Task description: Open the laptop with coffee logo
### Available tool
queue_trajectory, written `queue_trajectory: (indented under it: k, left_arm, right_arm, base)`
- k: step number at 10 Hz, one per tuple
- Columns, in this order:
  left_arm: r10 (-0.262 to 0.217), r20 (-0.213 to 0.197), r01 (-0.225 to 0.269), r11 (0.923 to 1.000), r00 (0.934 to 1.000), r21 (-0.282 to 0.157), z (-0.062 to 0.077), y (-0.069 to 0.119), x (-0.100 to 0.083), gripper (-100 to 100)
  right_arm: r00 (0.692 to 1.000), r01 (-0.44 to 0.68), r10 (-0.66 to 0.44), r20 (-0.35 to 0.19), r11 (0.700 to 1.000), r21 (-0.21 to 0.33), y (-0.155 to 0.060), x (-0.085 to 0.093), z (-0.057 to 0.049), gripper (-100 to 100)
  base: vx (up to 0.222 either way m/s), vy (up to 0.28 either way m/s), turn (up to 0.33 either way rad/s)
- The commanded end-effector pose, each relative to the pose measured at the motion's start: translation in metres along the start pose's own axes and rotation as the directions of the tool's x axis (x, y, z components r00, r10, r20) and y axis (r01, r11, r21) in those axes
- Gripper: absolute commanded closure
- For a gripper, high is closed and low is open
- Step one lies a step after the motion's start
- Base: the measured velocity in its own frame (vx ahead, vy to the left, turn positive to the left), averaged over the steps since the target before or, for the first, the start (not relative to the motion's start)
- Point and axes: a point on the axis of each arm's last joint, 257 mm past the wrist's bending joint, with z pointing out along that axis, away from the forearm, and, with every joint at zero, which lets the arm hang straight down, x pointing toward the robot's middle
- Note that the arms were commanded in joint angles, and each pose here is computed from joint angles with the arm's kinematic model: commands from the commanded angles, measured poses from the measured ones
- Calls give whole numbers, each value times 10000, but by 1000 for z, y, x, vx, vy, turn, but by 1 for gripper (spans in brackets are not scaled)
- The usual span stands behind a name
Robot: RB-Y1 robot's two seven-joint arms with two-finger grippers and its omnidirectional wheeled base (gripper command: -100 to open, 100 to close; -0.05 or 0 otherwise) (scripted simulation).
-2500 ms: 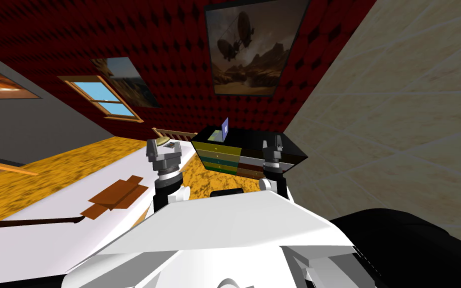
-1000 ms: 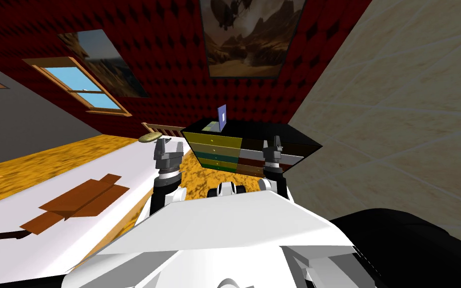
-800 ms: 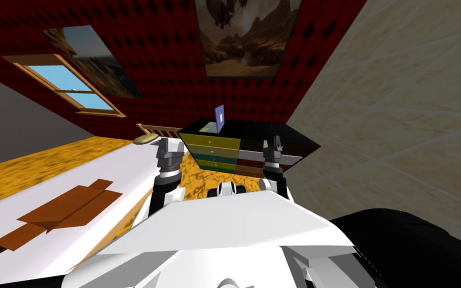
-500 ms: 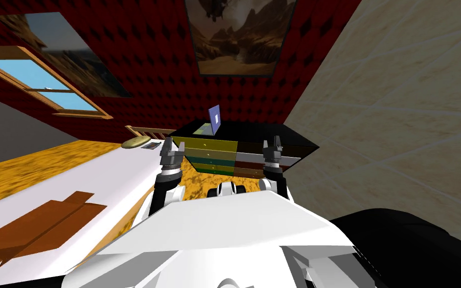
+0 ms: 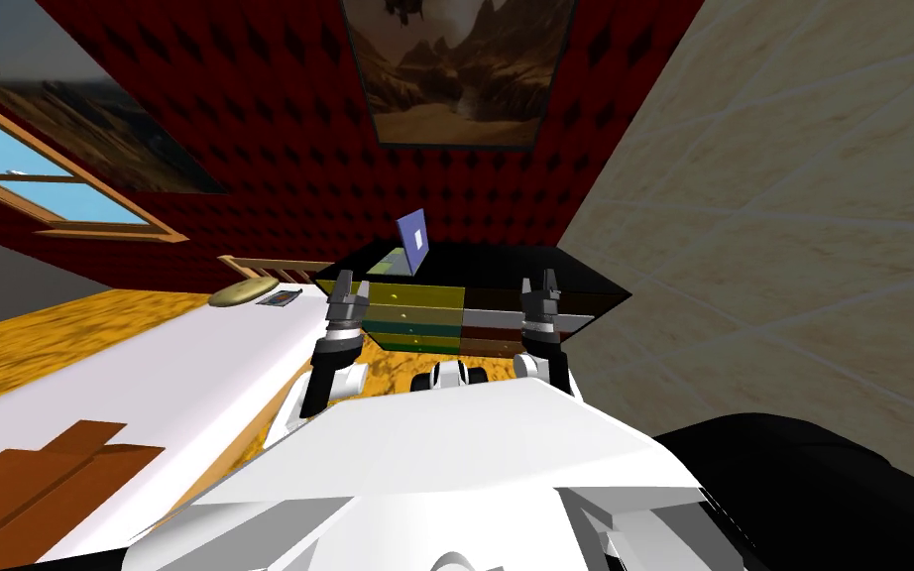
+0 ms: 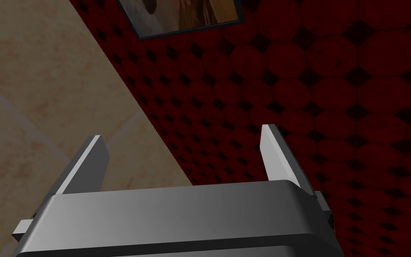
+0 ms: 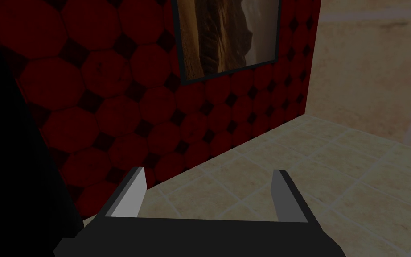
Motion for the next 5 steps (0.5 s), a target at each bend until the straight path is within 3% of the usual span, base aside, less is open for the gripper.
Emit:
queue_trajectory:
  k: [1,4,5]
  left_arm:
    - [640,-386,-655,9970,9972,-402,4,13,2,-100]
    - [1326,-759,-1385,9873,9883,-781,9,27,1,-100]
    - [1630,-920,-1715,9807,9823,-939,11,34,0,-100]
  right_arm:
    - [10000,0,0,0,10000,1,0,0,0,0]
    - [10000,0,0,0,10000,0,0,0,0,0]
    - [10000,0,0,0,10000,0,0,0,0,0]
  base:
    - [137,-55,-110]
    - [139,-40,-102]
    - [145,-53,-117]
